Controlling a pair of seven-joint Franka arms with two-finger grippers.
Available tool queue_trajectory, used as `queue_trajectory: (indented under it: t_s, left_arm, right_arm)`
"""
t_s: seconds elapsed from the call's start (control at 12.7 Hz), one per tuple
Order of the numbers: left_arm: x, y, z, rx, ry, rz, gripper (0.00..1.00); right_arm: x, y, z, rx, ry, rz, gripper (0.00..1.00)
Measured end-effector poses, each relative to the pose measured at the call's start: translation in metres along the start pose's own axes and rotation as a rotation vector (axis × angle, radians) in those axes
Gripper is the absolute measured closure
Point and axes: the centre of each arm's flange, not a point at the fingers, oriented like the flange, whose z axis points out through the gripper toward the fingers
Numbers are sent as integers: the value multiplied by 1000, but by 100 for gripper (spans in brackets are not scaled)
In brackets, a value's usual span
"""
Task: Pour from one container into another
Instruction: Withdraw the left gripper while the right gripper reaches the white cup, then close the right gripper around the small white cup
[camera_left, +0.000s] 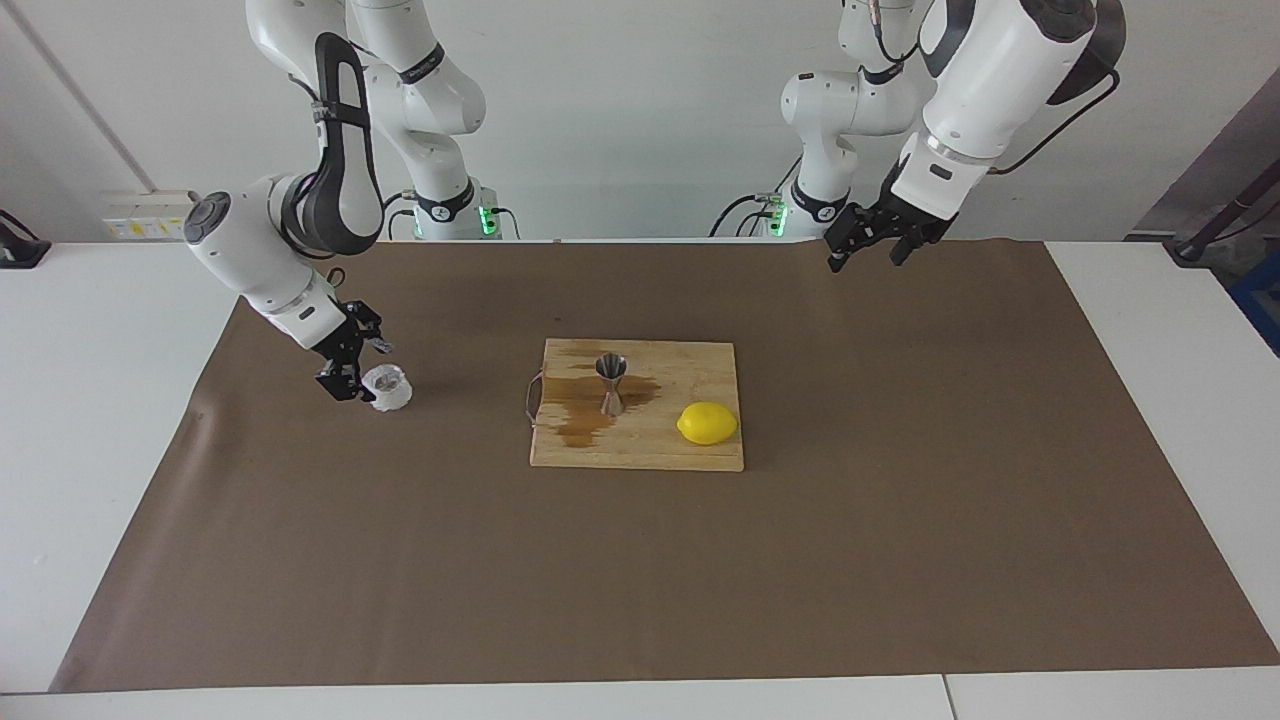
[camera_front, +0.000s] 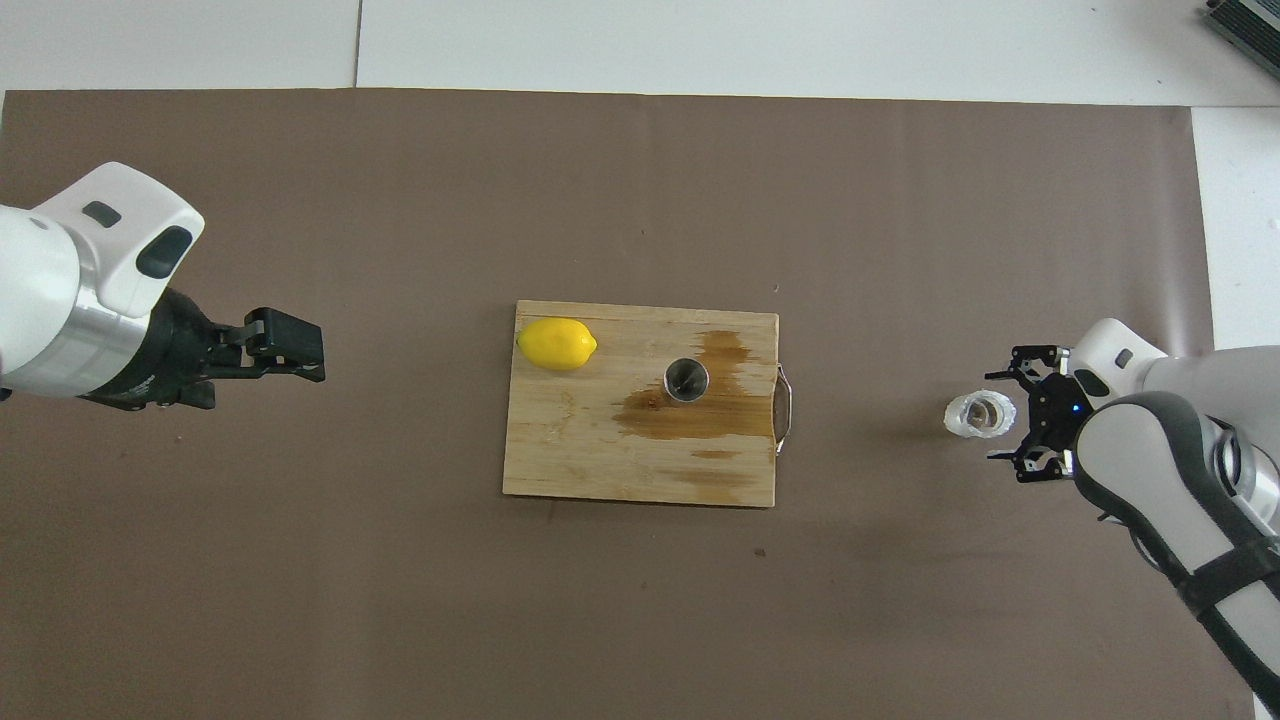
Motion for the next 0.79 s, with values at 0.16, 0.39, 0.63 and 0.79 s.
queue_trajectory:
  t_s: [0.16, 0.39, 0.63, 0.79]
  left_arm:
    - [9, -36, -7, 1, -17, -28, 0]
    - [14, -71, -23, 7, -8, -5, 0]
    - [11, -75, -50, 64, 38, 28, 0]
    - [11, -75, -54, 62, 48, 29, 0]
  right_arm:
    - [-3, 1, 7, -10, 8, -12, 0]
    - [-5, -1, 22, 5, 29, -10, 0]
    - [-7, -3, 29, 2, 29, -2, 0]
    - [-7, -3, 30, 1, 27, -2, 0]
